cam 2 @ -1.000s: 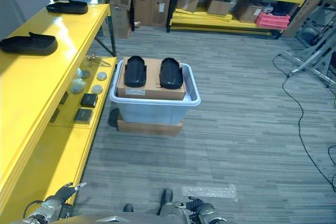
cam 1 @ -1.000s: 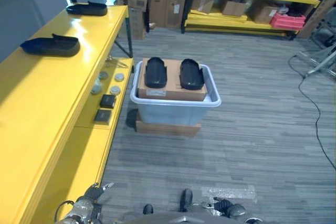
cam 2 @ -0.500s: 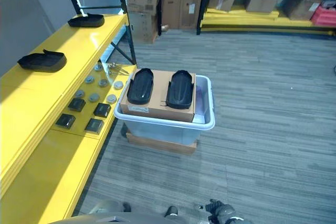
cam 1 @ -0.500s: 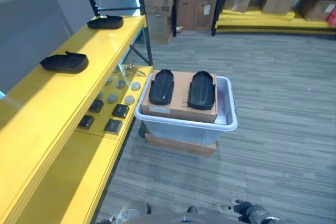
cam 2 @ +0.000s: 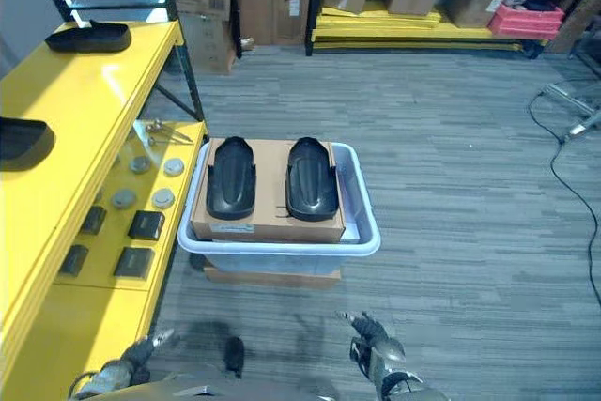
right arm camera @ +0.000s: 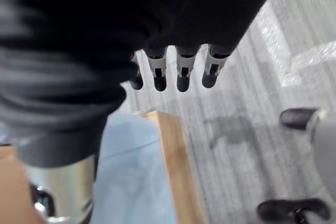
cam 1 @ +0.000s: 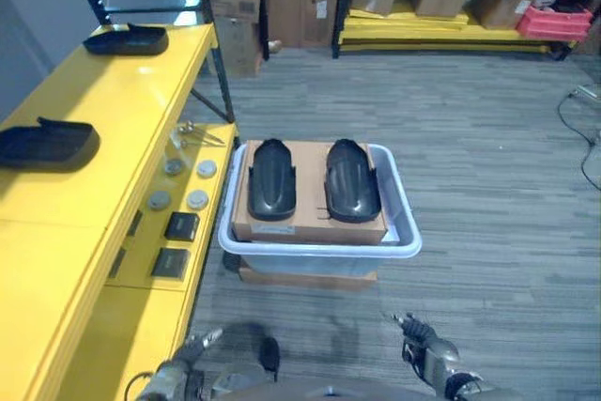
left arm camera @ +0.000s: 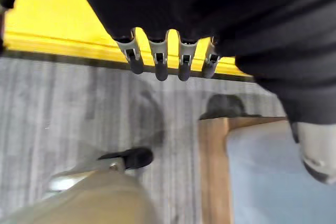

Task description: Move parts from the plastic box to the shelf.

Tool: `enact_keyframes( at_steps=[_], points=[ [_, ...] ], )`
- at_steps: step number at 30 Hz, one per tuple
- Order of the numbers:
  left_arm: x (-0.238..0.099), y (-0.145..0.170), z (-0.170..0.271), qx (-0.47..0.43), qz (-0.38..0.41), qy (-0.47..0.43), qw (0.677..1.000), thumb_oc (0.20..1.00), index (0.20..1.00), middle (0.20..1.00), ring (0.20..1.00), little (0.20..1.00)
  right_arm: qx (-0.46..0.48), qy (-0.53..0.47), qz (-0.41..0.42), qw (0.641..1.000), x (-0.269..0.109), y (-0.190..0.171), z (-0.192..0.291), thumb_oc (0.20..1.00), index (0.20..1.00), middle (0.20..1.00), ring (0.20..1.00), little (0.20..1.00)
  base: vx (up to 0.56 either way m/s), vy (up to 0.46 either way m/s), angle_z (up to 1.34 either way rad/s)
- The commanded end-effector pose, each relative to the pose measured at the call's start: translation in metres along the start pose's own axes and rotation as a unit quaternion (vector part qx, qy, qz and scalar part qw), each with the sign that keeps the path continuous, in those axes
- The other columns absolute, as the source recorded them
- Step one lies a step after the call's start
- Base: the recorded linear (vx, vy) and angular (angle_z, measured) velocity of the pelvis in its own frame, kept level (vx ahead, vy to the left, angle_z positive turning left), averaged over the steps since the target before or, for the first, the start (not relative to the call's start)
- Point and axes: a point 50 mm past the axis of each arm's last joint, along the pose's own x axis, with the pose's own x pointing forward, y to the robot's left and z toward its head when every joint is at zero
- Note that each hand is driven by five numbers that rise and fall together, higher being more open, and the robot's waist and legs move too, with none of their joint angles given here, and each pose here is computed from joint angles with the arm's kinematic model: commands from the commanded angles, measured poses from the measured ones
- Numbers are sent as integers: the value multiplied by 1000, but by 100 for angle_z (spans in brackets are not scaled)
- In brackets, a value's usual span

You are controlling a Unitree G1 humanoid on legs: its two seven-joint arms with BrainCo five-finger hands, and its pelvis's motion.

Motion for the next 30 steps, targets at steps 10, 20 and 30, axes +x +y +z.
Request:
enact_keyframes(
  at_steps=[10, 20, 30],
  points=[
    [-7, 0, -34, -1, 27, 46, 999, 1000, 1000, 1000, 1000, 1000, -45, -258, 18, 965, -18, 17, 111, 1000, 1000, 1000, 1000, 1000, 136, -141, 22],
    [-11, -27, -45, 62, -19, 55, 996, 1000, 1000, 1000, 1000, 1000, -84, -356, -49, 929, -30, 10, 183, 1000, 1000, 1000, 1000, 1000, 40, -71, 18],
    [-6, -22, -8, 76, -9, -37, 996, 1000, 1000, 1000, 1000, 1000, -98, -468, -157, 864, -66, -18, 285, 1000, 1000, 1000, 1000, 1000, -38, -4, 8]
  ],
)
